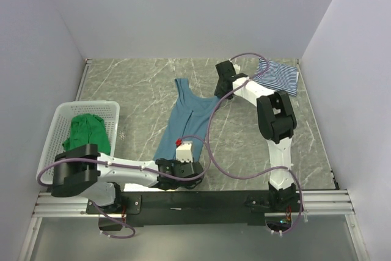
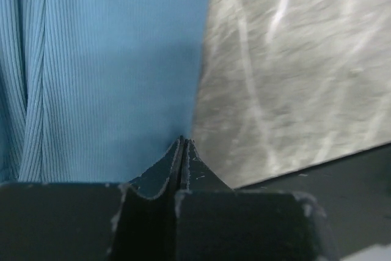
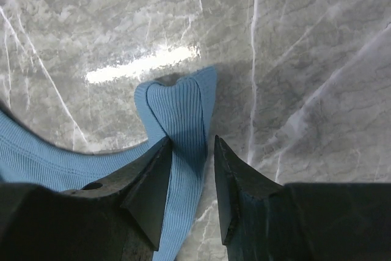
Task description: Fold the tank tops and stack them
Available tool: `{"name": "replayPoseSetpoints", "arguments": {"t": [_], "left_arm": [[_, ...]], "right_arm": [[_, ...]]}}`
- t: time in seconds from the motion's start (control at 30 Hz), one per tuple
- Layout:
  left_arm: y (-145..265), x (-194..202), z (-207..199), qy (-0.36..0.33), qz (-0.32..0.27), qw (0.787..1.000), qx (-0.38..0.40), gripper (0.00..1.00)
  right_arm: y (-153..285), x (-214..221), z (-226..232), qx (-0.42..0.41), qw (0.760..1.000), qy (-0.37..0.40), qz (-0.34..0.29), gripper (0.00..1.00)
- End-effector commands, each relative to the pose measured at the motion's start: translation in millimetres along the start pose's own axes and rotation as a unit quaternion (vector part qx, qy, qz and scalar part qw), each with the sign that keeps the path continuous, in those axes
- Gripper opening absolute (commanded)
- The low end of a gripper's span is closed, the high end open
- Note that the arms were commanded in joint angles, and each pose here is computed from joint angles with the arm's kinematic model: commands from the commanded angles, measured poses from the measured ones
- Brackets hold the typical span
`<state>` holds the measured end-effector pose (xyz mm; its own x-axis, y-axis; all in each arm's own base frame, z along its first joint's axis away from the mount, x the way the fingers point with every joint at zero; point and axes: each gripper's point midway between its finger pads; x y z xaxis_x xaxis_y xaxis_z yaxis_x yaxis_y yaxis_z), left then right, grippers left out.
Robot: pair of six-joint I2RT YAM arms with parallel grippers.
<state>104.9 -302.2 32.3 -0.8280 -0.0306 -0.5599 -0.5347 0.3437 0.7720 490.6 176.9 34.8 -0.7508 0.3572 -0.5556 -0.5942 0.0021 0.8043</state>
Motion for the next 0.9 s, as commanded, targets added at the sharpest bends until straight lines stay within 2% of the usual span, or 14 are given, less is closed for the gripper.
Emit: {"name": "replayPoseSetpoints", "arguments": {"t": [0.0, 0.13, 0.23, 0.27, 0.37, 0.63, 0.87], "left_arm": [[-7.4, 11.9, 2.6, -0.007, 0.021, 1.000, -0.002, 0.02], [-14.0, 24.6, 14.4, -0.010, 0.039, 0.999, -0.020, 0.02], [-15.9, 32.1, 16.8, -0.014, 0.051, 0.998, -0.019, 0.00], [-16.4, 33.3, 15.2, -0.015, 0.054, 0.998, -0.014, 0.00], [-15.2, 38.6, 10.2, -0.025, 0.067, 0.997, 0.000, 0.01], [-4.0, 53.8, -21.2, -0.044, 0.096, 0.991, 0.077, 0.01], [-4.8, 47.5, -33.0, -0.043, 0.084, 0.993, 0.073, 0.01]], "right_arm": [[1.2, -17.7, 2.6, 0.001, 1.000, 0.000, -0.014, 0.41], [-6.3, -19.6, 0.7, 0.009, 1.000, 0.011, -0.014, 0.38], [-9.8, -22.4, 1.9, 0.009, 1.000, 0.019, -0.018, 0.22], [-11.1, -24.1, 1.3, 0.010, 1.000, 0.020, -0.021, 0.11], [-12.2, -30.9, 2.0, 0.012, 0.999, 0.026, -0.034, 0.02], [-6.2, -66.0, 9.8, -0.006, 0.996, 0.027, -0.087, 0.01], [-9.8, -69.6, 15.3, -0.015, 0.996, 0.036, -0.079, 0.01]]}}
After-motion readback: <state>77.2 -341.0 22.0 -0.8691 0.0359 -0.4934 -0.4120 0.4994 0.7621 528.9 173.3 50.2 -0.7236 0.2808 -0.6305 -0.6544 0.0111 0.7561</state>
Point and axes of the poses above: each gripper's point midway between its finger pads, its own y axis back along the fingers, its own z axis along the line the jaws close on, x = y × z, and after that the axes turned 4 degrees about -y, right-handed
